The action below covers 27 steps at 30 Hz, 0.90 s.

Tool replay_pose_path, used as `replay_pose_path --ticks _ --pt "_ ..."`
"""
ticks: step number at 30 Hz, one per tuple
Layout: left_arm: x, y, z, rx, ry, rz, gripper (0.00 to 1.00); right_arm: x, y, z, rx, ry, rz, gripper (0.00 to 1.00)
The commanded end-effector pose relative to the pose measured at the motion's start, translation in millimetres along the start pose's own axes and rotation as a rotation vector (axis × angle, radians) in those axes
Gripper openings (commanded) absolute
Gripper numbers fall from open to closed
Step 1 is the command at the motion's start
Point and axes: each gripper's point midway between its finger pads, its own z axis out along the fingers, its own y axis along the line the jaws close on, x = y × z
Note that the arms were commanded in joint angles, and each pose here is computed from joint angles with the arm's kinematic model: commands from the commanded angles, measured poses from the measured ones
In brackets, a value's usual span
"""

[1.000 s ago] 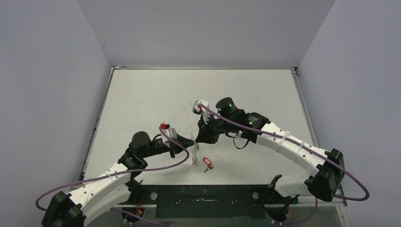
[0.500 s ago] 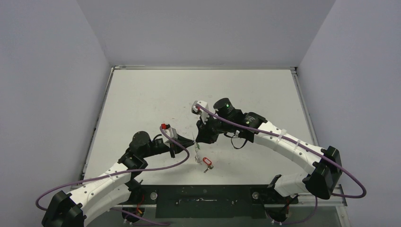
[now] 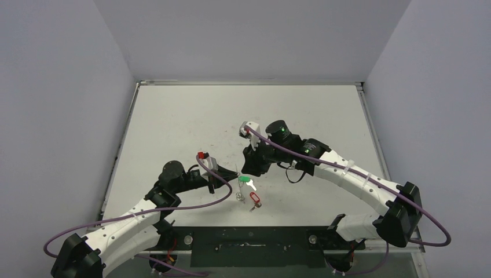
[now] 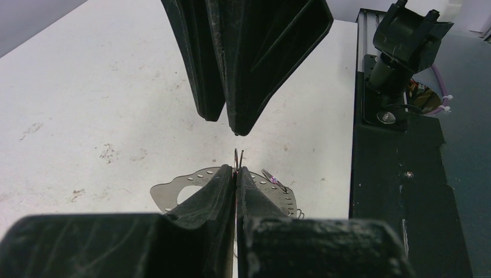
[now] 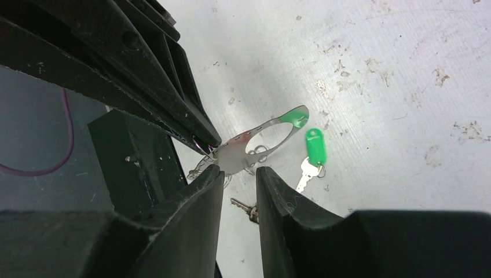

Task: Put the keys on the keyring

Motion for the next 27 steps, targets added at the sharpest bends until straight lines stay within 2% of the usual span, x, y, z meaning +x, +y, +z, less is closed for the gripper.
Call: replay_pose_path --ticks 1,4,8,13,18,27 --pt "-35 -2 3 0.014 -0.081 0.074 0.0 -22 -1 -14 0.023 -0.099 -0.027 0.33" --pt "-33 -2 2 0.009 -0.079 0.073 0.0 -20 -7 -17 0.038 -0.115 -0.011 0.46" --pt "-31 -2 -3 -0.004 -0.066 0.07 0.0 -14 -28 -21 0.063 -0.15 0.071 0.56" --pt "-33 -3 -12 -0.037 -0.063 0.073 0.0 7 -58 -14 0.091 -0.153 0.203 0.56" --pt "-32 -6 -19 -0.049 -0.063 0.071 0.0 35 -80 11 0.068 -0.106 0.317 0.54" --pt "-32 -7 -18 -0.041 -0.066 0.067 0.0 88 -103 60 0.036 0.018 0.41 0.53"
